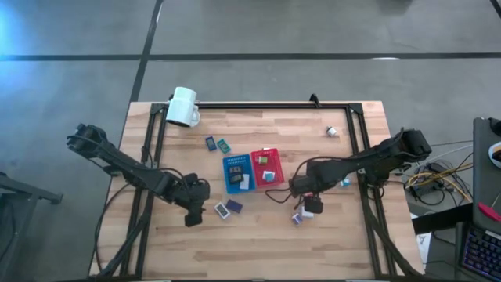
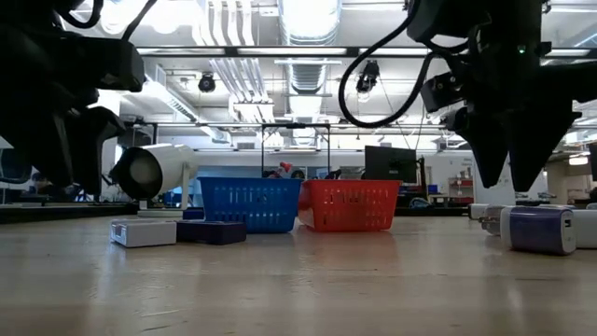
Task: Pick & Place Office items
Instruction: Put the top pink charger adapter into the red bin
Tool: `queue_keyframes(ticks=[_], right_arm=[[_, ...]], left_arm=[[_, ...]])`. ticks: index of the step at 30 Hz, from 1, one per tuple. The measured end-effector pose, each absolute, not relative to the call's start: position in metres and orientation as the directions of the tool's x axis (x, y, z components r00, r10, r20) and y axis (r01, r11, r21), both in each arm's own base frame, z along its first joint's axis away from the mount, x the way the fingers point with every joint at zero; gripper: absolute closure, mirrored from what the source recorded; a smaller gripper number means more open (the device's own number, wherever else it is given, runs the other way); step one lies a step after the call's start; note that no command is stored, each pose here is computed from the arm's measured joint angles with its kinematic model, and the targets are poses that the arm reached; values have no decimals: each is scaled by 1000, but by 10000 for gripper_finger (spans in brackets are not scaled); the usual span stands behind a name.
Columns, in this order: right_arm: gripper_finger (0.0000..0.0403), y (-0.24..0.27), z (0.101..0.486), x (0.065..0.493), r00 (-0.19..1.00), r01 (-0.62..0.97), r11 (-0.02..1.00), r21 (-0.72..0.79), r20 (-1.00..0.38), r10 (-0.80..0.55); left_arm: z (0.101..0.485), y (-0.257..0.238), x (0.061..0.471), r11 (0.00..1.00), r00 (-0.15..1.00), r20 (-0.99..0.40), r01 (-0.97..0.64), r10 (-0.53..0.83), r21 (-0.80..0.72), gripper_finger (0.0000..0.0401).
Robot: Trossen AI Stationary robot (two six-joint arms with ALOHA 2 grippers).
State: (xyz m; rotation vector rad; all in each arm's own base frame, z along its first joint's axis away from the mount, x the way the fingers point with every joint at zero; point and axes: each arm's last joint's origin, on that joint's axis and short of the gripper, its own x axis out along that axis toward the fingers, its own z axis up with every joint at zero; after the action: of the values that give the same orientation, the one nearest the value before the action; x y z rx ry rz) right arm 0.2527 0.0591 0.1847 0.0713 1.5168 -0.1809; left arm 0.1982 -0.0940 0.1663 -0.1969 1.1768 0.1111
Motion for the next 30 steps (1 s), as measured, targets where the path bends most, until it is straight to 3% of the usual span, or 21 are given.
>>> queue_keyframes(ticks=[22, 30], right_arm=[[106, 57, 165, 246, 49, 163, 985, -64, -996, -72], [106, 57, 151, 244, 103, 158, 987, -38, -993, -55]], left_arm=[[166, -94, 198, 975, 377, -926, -195, -26, -107, 149], [166, -94, 198, 975, 377, -926, -196, -27, -108, 149]])
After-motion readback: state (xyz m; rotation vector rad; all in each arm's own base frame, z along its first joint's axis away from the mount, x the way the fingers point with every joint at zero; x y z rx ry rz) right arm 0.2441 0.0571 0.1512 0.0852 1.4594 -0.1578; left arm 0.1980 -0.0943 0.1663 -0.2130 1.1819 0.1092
